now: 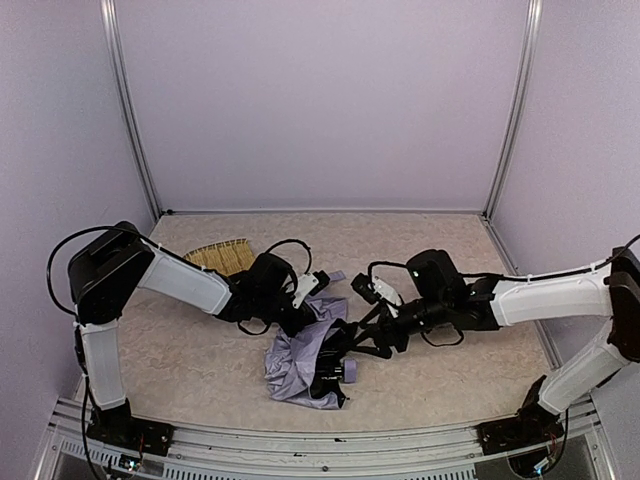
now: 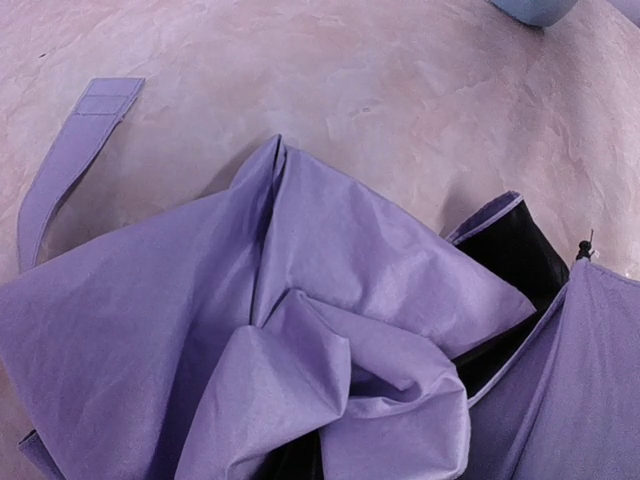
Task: Put away the umbrella
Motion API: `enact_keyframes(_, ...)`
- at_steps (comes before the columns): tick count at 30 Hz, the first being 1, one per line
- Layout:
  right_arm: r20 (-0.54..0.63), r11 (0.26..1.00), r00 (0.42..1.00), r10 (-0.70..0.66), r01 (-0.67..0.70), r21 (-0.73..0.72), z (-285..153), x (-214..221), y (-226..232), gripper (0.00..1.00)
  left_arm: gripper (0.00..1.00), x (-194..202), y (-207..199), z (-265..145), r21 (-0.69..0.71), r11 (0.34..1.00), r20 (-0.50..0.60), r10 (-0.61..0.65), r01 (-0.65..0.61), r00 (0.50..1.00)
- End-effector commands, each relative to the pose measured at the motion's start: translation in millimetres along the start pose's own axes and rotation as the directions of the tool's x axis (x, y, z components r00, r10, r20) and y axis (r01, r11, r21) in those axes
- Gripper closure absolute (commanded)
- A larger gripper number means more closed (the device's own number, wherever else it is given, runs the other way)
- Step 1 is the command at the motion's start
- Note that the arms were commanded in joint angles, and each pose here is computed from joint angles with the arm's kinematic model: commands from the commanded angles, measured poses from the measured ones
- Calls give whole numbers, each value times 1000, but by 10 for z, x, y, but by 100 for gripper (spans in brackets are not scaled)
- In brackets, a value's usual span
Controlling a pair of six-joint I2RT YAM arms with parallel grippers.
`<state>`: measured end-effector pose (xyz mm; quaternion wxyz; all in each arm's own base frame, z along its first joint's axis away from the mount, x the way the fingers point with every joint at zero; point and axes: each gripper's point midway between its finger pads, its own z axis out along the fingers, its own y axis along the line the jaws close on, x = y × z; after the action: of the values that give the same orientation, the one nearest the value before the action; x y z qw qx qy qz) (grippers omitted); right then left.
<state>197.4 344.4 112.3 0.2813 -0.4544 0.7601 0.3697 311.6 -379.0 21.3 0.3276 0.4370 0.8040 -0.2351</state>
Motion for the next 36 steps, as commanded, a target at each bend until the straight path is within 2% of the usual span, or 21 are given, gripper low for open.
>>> enact_keyframes(1, 84, 972, 980, -179, 163, 168, -254, -325, 114, 25, 100, 695, -51, 122, 20, 999, -207, -23, 28, 978)
enact_keyframes(4, 171, 915, 902, -397, 373, 155, -287, -560, 619, 20, 100, 685, -56, 124, 24, 999, -205, -19, 25, 979)
enact_keyframes(6, 197, 868, 846, -495, 473, 147, -201, -586, 882, 2, 100, 674, -54, 117, 22, 999, -203, -20, 25, 979)
enact_keyframes(11, 134, 803, 791, -596, 588, 100, 224, -592, 1077, 0, 100, 663, -63, 101, 23, 999, -204, -19, 25, 979)
enact_keyframes(13, 79, 795, 791, -607, 601, 85, 404, -548, 1046, 7, 100, 663, -65, 91, 23, 999, -204, -18, 23, 979)
enact_keyframes(15, 21, 796, 797, -604, 601, 77, 545, -500, 981, 41, 100, 656, -63, 78, 20, 1000, -203, -18, 23, 979)
enact_keyframes(17, 13, 794, 796, -605, 601, 90, 565, -551, 965, 78, 100, 660, -60, 69, 17, 1000, -203, -16, 20, 979)
enact_keyframes(18, 21, 794, 796, -605, 600, 101, 550, -588, 963, 94, 100, 661, -56, 65, 15, 1000, -203, -15, 19, 979)
enact_keyframes(19, 25, 792, 796, -605, 598, 123, 528, -614, 938, 100, 100, 659, -57, 62, 14, 1000, -203, -15, 19, 979)
enact_keyframes(23, 57, 818, 830, -555, 532, 219, 384, -790, 655, 100, 100, 649, -79, 54, 18, 1000, -198, -7, 11, 980)
enact_keyframes(27, 136, 897, 912, -386, 337, 286, 291, -1031, 31, 100, 100, 596, -128, 69, 18, 1000, -179, 19, -16, 984)
enact_keyframes(31, 101, 950, 969, -224, 195, 244, 514, -796, -481, 100, 100, 536, -152, 75, 30, 999, -149, 22, -17, 989)
enact_keyframes(36, 18, 976, 989, -149, 144, 162, 811, -236, -584, 100, 100, 512, -122, 82, 34, 999, -118, 4, 0, 993)
